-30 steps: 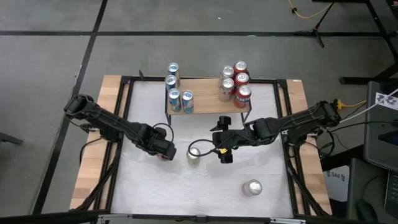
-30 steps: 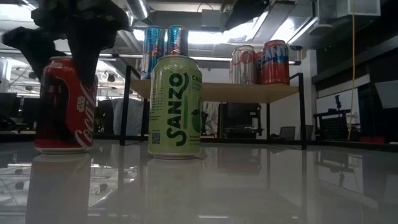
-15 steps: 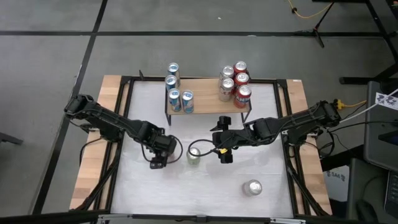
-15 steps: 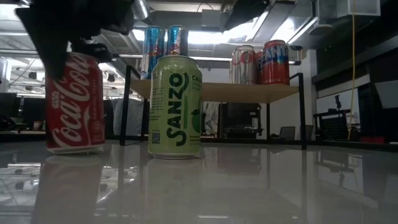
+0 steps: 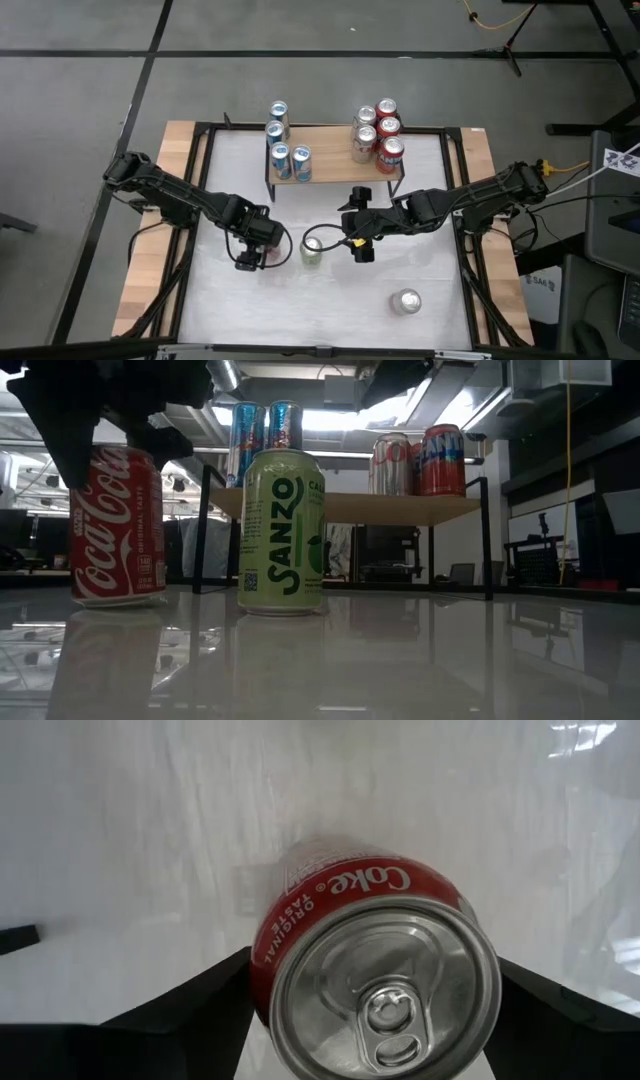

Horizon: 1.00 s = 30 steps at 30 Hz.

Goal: Sort soda cans
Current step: Put the red-white soda can on the shelf aligned with the red-silver soda cans

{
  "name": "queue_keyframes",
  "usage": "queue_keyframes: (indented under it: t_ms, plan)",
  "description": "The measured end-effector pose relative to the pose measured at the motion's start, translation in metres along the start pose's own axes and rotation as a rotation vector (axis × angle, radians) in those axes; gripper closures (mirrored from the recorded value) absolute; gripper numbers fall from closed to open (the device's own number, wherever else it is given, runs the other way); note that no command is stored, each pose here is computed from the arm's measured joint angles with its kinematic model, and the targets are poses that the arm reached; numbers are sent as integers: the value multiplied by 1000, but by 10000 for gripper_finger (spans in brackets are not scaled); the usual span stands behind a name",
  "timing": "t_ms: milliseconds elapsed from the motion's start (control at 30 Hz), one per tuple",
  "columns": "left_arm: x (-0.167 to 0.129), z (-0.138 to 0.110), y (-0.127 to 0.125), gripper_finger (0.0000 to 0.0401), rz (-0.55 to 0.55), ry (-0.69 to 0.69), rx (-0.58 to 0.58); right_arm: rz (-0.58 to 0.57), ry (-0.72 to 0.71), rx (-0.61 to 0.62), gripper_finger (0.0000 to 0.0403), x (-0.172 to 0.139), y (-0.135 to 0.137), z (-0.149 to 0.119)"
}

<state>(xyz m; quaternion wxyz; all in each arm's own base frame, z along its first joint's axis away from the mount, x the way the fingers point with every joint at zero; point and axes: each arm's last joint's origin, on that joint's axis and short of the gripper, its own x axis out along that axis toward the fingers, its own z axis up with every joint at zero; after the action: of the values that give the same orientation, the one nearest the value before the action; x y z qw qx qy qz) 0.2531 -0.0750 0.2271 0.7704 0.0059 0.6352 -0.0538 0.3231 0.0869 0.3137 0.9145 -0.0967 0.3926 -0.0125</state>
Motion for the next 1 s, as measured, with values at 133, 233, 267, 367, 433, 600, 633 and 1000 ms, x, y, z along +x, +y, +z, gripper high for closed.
queue_keyframes:
  t_ms: [133,233,267,367,433,600,633,1000]
  plan:
    - [0,0,0,91,2,-2,-3,0,0,0,22,0,0,0]
    - [0,1,0,91,1,-9,-3,0,0,0,22,0,0,0]
    - [0,1,0,91,0,-13,-3,0,0,0,22,0,0,0]
    - [1,3,0,90,-3,-30,-2,0,0,0,22,0,0,0]
    - [1,4,-1,90,-4,-40,-2,0,-1,0,22,0,0,0]
    - [1,5,-1,90,-7,-55,4,0,0,0,22,0,0,0]
    - [1,6,-1,90,-7,-56,4,0,-1,0,22,0,0,0]
    - [0,7,-1,23,-5,-74,0,0,-1,1,22,0,0,0]
